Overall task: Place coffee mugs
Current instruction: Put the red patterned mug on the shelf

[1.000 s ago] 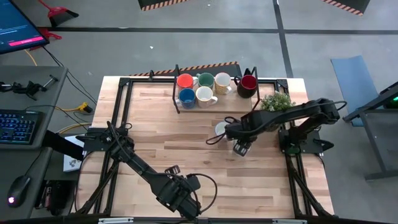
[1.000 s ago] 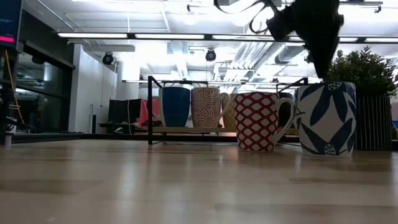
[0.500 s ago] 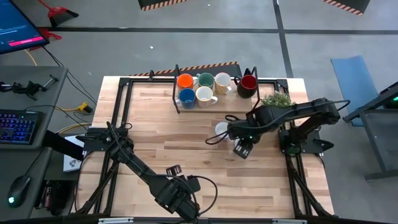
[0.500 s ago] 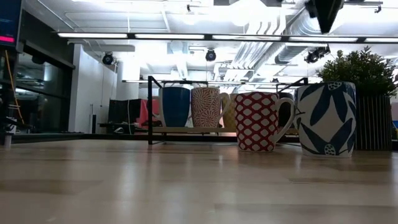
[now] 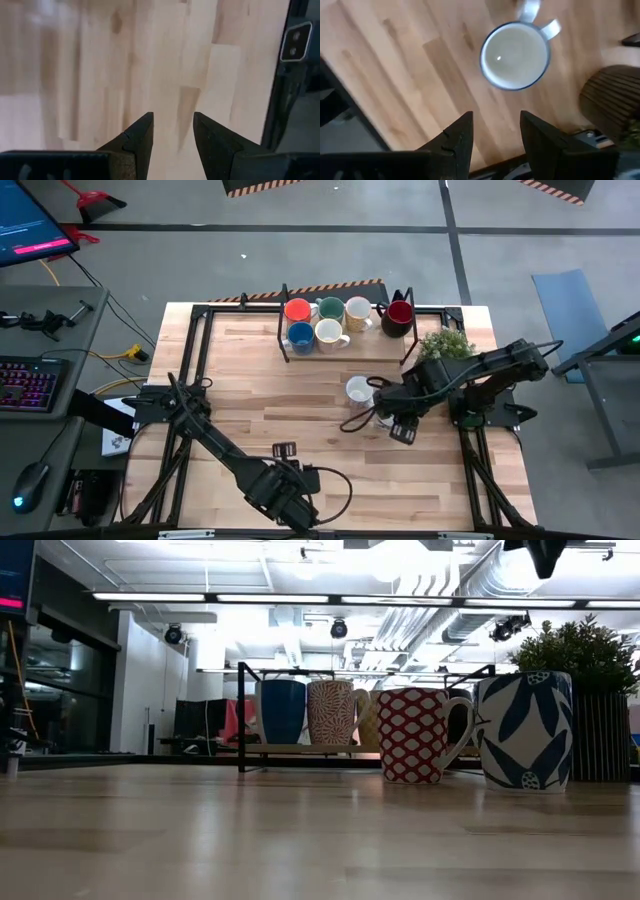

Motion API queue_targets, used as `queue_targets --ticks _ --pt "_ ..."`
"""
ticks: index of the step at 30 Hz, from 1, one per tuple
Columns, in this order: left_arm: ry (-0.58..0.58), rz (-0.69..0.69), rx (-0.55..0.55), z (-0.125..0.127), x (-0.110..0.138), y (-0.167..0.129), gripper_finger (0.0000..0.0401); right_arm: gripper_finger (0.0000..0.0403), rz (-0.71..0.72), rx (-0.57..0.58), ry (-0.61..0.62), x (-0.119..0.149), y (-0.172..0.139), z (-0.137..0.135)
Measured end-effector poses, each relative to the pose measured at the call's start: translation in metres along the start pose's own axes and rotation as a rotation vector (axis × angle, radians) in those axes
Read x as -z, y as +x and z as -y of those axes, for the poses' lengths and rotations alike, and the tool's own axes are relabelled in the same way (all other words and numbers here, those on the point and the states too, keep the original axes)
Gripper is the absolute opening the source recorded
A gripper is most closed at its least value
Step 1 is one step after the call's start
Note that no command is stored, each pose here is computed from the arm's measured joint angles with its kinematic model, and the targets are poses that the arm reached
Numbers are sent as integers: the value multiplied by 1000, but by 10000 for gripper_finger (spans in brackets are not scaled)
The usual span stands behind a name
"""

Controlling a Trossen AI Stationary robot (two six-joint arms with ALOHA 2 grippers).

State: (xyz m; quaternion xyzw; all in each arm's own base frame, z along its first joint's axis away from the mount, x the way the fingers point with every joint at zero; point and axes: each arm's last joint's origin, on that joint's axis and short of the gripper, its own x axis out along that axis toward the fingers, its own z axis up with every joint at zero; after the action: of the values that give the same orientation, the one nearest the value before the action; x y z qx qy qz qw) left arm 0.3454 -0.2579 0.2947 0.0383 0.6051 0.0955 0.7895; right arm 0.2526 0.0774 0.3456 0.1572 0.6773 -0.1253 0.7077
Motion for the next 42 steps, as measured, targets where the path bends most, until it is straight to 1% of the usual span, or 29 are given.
queue_targets --ticks 3,7,9,12,14,16,18,21,25,27,29,34,39,40,42 --pt "-17 32 -36 -15 8 -13 129 140 32 39 -20 -2 0 3" --pt "-111 78 -115 -41 26 -27 129 140 133 98 -87 -12 -1 7" --pt "-166 105 -151 -55 34 -31 129 140 204 102 -119 -21 -1 9" --pt "-201 112 -185 -75 44 -33 129 140 292 74 -176 -34 -3 11" --pt "-194 120 -215 -88 48 -34 129 140 354 54 -201 -45 -5 15" --pt "-183 125 -238 -102 50 -33 129 140 405 28 -201 -56 -8 22" --pt "-180 127 -240 -116 51 -32 129 140 427 -18 -177 -66 -9 33" --pt "-167 134 -234 -136 53 -27 129 140 437 -89 -117 -81 -9 50" --pt "-175 139 -241 -162 68 -22 129 140 404 -100 -63 -95 0 65" --pt "-189 145 -238 -173 77 -19 129 140 381 -89 -80 -101 7 65" --pt "-211 175 -210 -181 84 -16 129 140 353 -74 -108 -106 17 62" --pt "-198 243 -121 -191 96 -10 129 140 296 23 -174 -121 43 55" --pt "-139 256 -117 -192 102 -3 129 140 242 133 -191 -131 64 56" --pt "-130 253 -115 -191 102 -1 129 140 221 147 -195 -132 68 57" --pt "-128 247 -115 -191 103 0 129 140 184 138 -200 -132 71 61"
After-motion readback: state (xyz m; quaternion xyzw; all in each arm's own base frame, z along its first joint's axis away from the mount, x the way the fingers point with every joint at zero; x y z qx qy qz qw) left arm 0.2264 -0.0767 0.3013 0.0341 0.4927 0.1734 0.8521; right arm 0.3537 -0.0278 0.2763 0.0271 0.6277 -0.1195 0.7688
